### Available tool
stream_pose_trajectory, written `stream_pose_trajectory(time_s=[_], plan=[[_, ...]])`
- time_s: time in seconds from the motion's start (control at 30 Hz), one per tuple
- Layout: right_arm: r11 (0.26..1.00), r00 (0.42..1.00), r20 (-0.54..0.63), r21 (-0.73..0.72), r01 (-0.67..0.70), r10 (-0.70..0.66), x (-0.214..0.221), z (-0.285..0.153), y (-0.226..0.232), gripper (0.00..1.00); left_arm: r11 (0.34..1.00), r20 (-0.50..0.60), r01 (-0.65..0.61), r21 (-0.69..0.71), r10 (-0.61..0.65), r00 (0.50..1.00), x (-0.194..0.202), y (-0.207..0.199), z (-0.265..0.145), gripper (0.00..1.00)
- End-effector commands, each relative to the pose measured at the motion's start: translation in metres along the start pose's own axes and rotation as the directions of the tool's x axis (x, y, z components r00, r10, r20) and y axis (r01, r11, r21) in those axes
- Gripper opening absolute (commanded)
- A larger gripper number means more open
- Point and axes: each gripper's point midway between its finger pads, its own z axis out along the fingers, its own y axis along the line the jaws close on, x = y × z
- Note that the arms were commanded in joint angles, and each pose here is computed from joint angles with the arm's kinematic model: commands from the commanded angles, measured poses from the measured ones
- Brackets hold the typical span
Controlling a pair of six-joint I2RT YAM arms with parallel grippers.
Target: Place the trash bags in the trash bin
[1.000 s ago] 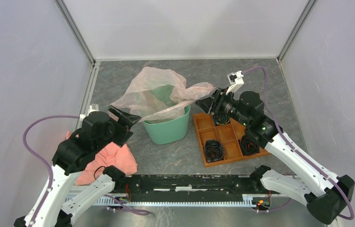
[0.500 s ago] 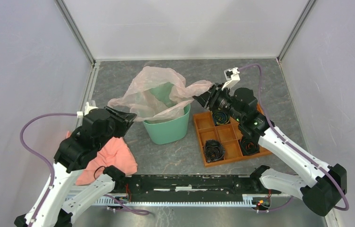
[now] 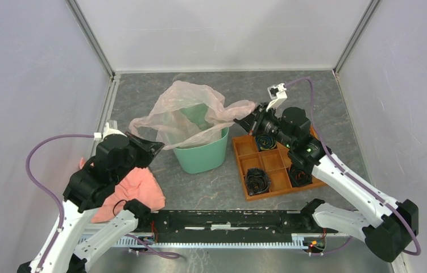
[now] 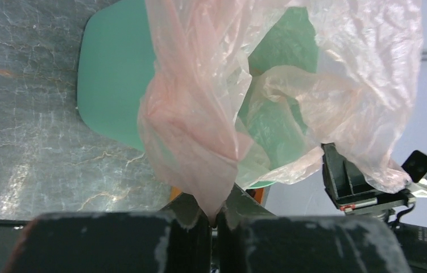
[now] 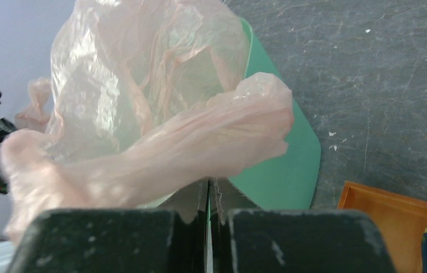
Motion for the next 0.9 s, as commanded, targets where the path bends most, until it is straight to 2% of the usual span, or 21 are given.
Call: stream_pose_trajectory(time_s=[0.0, 0.17, 0.27, 0.37, 0.5, 0.6, 0.73, 0.8, 0.87], plan=[[0.998, 0.998, -0.046, -0.057, 0.034, -0.037, 0.011, -0.025, 0.011, 0.00, 0.994, -0.090, -0.092, 0.060, 0.097, 0.991, 0.019, 0.001, -0.001, 0.05], [0.998, 0.996, -0.087, -0.066, 0.013, -0.019, 0.028, -0.042, 0.009, 0.00, 0.992, -0.090, -0.123, -0.003, 0.123, 0.988, 0.022, 0.024, 0.001, 0.02], [0.997, 0.993, -0.117, -0.078, 0.000, -0.010, 0.035, -0.046, 0.010, 0.00, 0.990, -0.057, -0.126, -0.059, 0.123, 0.991, 0.016, 0.040, 0.000, 0.02], [0.997, 0.991, -0.129, -0.080, 0.016, -0.026, 0.038, -0.050, 0.010, 0.01, 0.991, -0.013, -0.125, -0.057, 0.124, 0.992, 0.008, 0.041, -0.006, 0.02], [0.998, 0.988, -0.150, -0.035, 0.043, -0.048, 0.049, -0.044, -0.007, 0.00, 0.986, 0.043, -0.135, -0.097, 0.139, 0.989, -0.003, 0.048, -0.004, 0.02], [0.995, 0.983, -0.152, -0.039, 0.096, -0.101, 0.059, -0.028, -0.020, 0.01, 0.979, 0.062, -0.154, -0.134, 0.164, 0.985, -0.003, 0.054, 0.017, 0.02], [0.965, 0.954, -0.150, -0.016, 0.262, -0.261, 0.063, -0.004, -0.044, 0.09, 0.949, 0.086, -0.203, -0.239, 0.229, 0.970, -0.005, 0.071, 0.049, 0.03], [0.948, 0.927, -0.211, 0.005, 0.319, -0.311, 0.069, -0.002, -0.054, 0.15, 0.929, 0.086, -0.239, -0.282, 0.273, 0.958, -0.010, 0.072, 0.051, 0.11], [0.928, 0.895, -0.254, -0.032, 0.371, -0.366, 0.071, -0.010, -0.051, 0.26, 0.909, 0.064, -0.281, -0.307, 0.315, 0.947, -0.013, 0.071, 0.045, 0.19]])
